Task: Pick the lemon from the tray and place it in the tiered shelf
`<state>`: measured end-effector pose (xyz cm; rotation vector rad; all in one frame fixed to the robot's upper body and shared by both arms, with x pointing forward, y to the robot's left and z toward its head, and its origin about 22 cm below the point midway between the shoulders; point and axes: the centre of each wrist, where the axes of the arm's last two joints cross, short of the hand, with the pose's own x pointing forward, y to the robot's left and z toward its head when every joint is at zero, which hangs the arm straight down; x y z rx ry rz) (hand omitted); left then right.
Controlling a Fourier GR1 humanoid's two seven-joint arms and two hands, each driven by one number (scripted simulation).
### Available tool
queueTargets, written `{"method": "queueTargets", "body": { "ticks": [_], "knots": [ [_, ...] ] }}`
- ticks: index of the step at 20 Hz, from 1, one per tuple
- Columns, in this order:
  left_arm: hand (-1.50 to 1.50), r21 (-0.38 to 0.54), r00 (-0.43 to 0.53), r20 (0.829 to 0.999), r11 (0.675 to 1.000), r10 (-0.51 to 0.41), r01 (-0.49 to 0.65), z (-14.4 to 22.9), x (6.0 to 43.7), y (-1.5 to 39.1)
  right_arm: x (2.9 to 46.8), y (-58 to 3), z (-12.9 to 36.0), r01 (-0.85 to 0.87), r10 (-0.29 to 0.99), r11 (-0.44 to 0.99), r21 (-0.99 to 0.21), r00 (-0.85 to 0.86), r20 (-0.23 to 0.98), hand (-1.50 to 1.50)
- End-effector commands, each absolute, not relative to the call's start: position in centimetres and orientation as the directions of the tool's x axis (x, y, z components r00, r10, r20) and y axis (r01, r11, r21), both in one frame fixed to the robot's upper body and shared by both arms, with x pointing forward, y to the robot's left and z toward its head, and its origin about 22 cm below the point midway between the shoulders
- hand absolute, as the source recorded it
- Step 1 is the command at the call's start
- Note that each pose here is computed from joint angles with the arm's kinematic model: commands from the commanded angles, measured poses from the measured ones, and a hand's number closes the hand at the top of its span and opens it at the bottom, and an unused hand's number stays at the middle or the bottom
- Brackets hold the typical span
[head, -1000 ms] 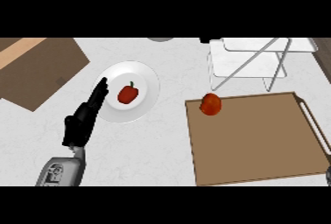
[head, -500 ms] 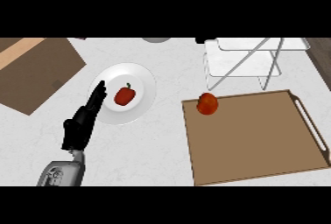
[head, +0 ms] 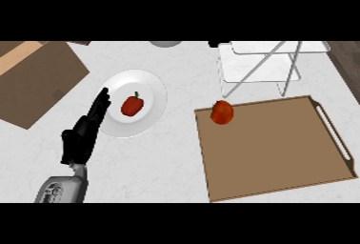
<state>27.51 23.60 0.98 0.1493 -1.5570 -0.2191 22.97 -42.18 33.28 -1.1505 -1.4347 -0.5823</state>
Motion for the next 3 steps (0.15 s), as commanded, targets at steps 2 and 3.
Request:
{"method": "queueTargets", "body": {
  "ticks": [2,3],
  "knots": [
    [0.0,0.233,-0.015,0.972,0.971,-0.233,0.058,2.8,28.3,23.2,15.8,-45.3,33.2,0.867,0.341,0.407,-0.287,0.147,0.929,-1.5],
    [0.0,0.245,-0.017,0.97,0.969,-0.244,0.043,0.9,27.2,24.5,14.7,-46.8,31.9,0.857,0.321,0.43,-0.285,0.15,0.935,-1.5]
  ]
}}
